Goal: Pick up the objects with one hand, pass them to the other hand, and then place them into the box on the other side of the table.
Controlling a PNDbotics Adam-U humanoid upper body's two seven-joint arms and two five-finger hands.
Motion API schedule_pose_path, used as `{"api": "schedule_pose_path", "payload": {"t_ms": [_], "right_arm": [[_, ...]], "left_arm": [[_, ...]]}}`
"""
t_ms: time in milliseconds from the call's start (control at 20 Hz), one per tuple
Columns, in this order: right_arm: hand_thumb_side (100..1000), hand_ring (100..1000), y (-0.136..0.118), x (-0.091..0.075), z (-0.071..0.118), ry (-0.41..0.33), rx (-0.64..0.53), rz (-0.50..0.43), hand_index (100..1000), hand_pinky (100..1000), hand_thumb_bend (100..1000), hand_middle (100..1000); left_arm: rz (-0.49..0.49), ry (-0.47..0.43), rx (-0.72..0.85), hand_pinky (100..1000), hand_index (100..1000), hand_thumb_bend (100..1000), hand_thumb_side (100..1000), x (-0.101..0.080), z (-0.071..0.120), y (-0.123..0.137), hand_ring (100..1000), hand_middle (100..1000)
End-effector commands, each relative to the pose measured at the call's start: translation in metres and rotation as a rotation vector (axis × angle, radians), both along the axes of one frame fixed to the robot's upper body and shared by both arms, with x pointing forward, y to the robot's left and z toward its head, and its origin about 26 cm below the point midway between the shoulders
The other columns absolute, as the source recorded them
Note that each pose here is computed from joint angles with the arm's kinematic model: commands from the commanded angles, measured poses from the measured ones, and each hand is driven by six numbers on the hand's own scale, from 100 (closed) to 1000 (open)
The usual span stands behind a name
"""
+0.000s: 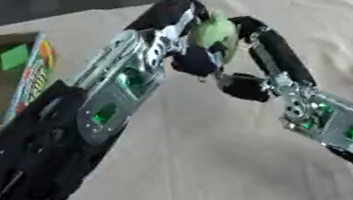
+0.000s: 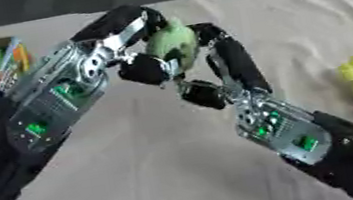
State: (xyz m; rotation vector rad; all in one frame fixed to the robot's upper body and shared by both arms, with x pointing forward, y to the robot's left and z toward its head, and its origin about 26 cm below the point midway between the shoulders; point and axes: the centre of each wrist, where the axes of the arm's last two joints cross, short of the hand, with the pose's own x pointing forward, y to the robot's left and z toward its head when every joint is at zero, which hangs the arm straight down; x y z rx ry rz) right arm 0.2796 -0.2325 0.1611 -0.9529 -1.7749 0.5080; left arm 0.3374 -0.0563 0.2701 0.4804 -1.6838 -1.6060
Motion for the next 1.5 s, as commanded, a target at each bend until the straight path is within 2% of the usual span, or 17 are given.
{"api": "schedule_pose_path", "payload": {"t_ms": [50, 200, 350, 450, 650, 800, 1000, 1150, 1200, 1250, 1300, 1350, 1400, 1500], "right_arm": [[201, 804, -0.010, 0.002, 0.010, -0.136, -0.075, -0.501, 891, 832, 100, 870], [218, 808, -0.012, 0.001, 0.009, -0.129, -0.076, -0.508, 894, 833, 100, 872], [200, 807, -0.015, 0.000, 0.007, -0.117, -0.078, -0.517, 895, 832, 100, 872], [173, 805, -0.018, 0.000, 0.007, -0.117, -0.083, -0.525, 894, 831, 100, 870], [161, 799, -0.024, 0.000, 0.007, -0.119, -0.089, -0.545, 890, 829, 100, 860], [138, 790, -0.029, -0.001, 0.007, -0.120, -0.090, -0.564, 876, 826, 100, 839], [124, 774, -0.033, -0.002, 0.005, -0.118, -0.092, -0.586, 857, 820, 100, 821], [154, 762, -0.038, -0.002, 0.007, -0.133, -0.088, -0.613, 848, 816, 100, 812], [208, 756, -0.040, -0.001, 0.009, -0.142, -0.087, -0.623, 846, 816, 100, 808], [226, 754, -0.043, 0.000, 0.012, -0.157, -0.085, -0.636, 846, 816, 100, 807], [310, 752, -0.046, 0.001, 0.016, -0.175, -0.085, -0.649, 849, 817, 100, 807], [330, 752, -0.049, 0.002, 0.020, -0.194, -0.085, -0.663, 850, 817, 100, 808], [405, 751, -0.052, 0.003, 0.024, -0.211, -0.085, -0.675, 855, 818, 100, 809], [369, 750, -0.057, 0.005, 0.032, -0.239, -0.082, -0.696, 859, 818, 100, 809]], "left_arm": [[0.002, -0.032, -0.001, 771, 353, 100, 232, -0.002, 0.015, 0.008, 741, 557], [-0.007, -0.040, -0.018, 773, 352, 100, 240, -0.007, 0.025, 0.015, 741, 555], [-0.015, -0.063, -0.058, 774, 352, 100, 246, -0.017, 0.048, 0.033, 740, 554], [-0.003, -0.075, -0.088, 775, 353, 100, 248, -0.024, 0.064, 0.051, 739, 553], [0.070, -0.138, -0.178, 777, 353, 100, 255, -0.033, 0.098, 0.104, 739, 551], [0.169, -0.195, -0.241, 777, 351, 100, 244, -0.034, 0.116, 0.145, 737, 548], [0.328, -0.245, -0.310, 780, 350, 100, 251, -0.022, 0.128, 0.192, 736, 544], [0.443, -0.265, -0.348, 782, 350, 100, 271, -0.006, 0.130, 0.223, 734, 539], [0.474, -0.270, -0.358, 782, 350, 100, 279, -0.002, 0.130, 0.232, 733, 538], [0.510, -0.276, -0.369, 781, 350, 100, 279, 0.003, 0.130, 0.242, 732, 537], [0.548, -0.282, -0.376, 781, 349, 100, 274, 0.008, 0.129, 0.252, 731, 536], [0.588, -0.285, -0.381, 780, 349, 100, 275, 0.014, 0.127, 0.261, 731, 536], [0.626, -0.282, -0.383, 779, 350, 100, 277, 0.021, 0.124, 0.270, 730, 535], [0.694, -0.272, -0.379, 779, 350, 100, 277, 0.034, 0.117, 0.286, 730, 535]]}}
